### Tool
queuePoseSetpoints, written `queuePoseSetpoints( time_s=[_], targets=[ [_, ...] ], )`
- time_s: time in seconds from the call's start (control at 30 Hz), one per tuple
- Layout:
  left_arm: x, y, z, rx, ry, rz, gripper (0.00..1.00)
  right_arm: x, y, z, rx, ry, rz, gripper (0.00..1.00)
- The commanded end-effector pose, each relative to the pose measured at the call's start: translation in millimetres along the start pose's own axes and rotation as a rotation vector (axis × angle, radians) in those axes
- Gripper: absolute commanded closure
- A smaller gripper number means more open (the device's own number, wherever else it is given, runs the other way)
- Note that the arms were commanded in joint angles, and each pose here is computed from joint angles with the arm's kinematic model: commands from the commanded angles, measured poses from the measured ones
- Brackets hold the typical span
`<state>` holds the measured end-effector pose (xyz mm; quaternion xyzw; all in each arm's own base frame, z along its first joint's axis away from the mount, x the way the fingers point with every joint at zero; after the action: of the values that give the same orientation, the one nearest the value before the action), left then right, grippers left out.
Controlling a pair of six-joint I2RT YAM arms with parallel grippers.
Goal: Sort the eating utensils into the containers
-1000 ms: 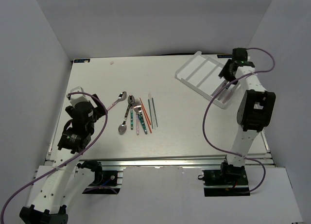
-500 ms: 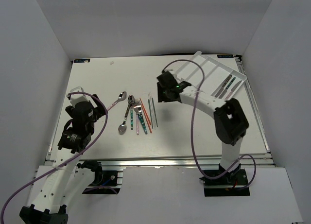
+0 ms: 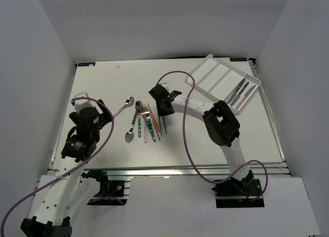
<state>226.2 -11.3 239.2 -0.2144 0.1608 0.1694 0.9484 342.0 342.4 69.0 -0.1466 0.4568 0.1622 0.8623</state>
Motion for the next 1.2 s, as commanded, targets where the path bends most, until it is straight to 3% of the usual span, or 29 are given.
queuePoseSetpoints(
  time_s=[0.0,0.07,0.43,0.63,0.7,0.73,0.97,1.17],
  targets=[
    [-0.9,0.0,0.8,0.003,-0.006,-0.004,0.02,-10.8,-3.6,18.5,0.022,-0.053,-0.011,0.62],
    [-0.9,-0.2,1.1,0.003,-0.007,-0.004,0.02,-9.1,-2.4,18.0,0.014,-0.054,-0.003,0.67],
    [-1.2,0.4,0.9,0.003,-0.007,-0.002,0.02,11.3,-0.2,7.9,0.003,-0.005,0.005,0.68],
    [-2.0,0.4,1.7,0.001,-0.01,-0.005,0.02,27.3,-4.5,-5.6,0.014,0.049,0.014,0.74],
    [-1.8,0.2,1.3,0.002,-0.008,-0.005,0.02,30.8,-11.7,-11.5,0.029,0.071,0.003,0.86],
    [-2.0,0.1,1.8,0.0,-0.01,-0.007,0.02,30.9,-14.6,-14.0,0.034,0.079,-0.002,1.0],
    [-1.2,-0.1,0.9,0.003,-0.006,-0.006,0.02,-8.0,-38.1,8.9,0.074,-0.001,-0.011,1.0],
    [-0.8,-1.4,0.2,0.005,-0.002,-0.014,0.02,-62.4,-106.7,40.8,0.208,-0.177,0.04,1.0]
  ],
)
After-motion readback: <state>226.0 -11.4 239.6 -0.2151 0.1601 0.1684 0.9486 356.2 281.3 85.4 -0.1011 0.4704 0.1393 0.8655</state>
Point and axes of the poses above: each gripper's point midway between its finger pads, its own x axis out along the fingers, its own y axis along the line the jaws close on, z = x × y, the point moved 4 cm from there along -x, back along the fingers, and after that the axes turned 10 degrees about -x, right-handed, at the moved point
